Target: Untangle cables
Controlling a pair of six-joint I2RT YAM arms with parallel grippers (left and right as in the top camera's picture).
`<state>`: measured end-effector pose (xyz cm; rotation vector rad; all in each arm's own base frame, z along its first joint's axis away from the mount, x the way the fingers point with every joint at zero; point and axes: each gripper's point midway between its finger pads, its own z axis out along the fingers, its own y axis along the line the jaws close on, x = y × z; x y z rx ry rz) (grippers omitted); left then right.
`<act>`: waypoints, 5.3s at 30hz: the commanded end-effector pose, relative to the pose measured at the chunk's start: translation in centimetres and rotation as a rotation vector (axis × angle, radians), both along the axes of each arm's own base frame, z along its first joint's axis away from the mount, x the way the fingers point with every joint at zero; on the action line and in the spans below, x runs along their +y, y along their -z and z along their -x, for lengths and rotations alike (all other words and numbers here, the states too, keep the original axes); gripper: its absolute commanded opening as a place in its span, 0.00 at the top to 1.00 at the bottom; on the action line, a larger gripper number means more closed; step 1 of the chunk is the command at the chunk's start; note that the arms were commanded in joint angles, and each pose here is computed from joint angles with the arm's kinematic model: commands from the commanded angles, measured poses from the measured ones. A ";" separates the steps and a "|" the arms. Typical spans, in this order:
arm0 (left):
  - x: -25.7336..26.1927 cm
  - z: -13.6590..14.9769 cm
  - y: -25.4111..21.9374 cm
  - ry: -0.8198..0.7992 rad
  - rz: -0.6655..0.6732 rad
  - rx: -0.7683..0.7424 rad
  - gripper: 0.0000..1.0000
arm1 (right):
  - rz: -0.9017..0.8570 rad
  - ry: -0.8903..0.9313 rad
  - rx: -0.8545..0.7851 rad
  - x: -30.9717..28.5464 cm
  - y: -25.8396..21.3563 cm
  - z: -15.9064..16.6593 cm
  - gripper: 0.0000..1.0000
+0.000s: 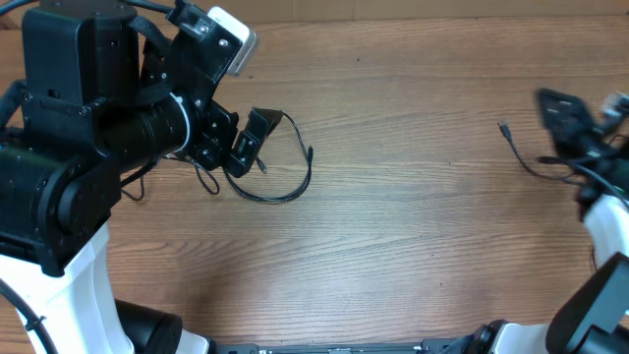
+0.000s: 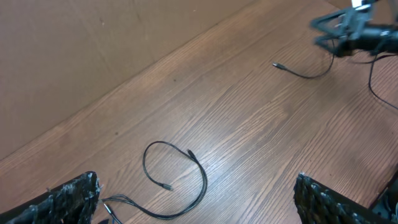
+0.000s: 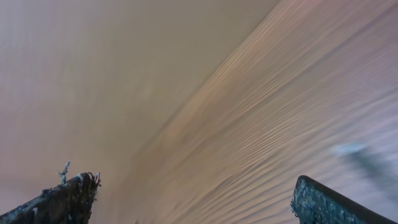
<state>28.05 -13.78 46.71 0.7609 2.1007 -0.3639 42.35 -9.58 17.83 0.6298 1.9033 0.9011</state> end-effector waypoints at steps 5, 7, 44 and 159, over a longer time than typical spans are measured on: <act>0.0 0.0 -0.1 -0.011 0.009 0.005 0.00 | 0.065 -0.340 0.024 15.6 1.0 -0.8 0.00; 0.0 0.0 -0.1 -0.011 0.009 0.005 0.00 | 0.115 -0.438 0.005 20.0 1.2 -0.1 0.00; 0.0 0.0 -0.1 -0.011 0.009 0.005 0.00 | 0.303 -1.072 -0.303 50.5 6.1 12.5 0.00; 0.0 0.0 -0.1 -0.011 0.009 0.005 0.00 | 0.483 -0.405 -0.153 27.3 -15.3 4.5 0.96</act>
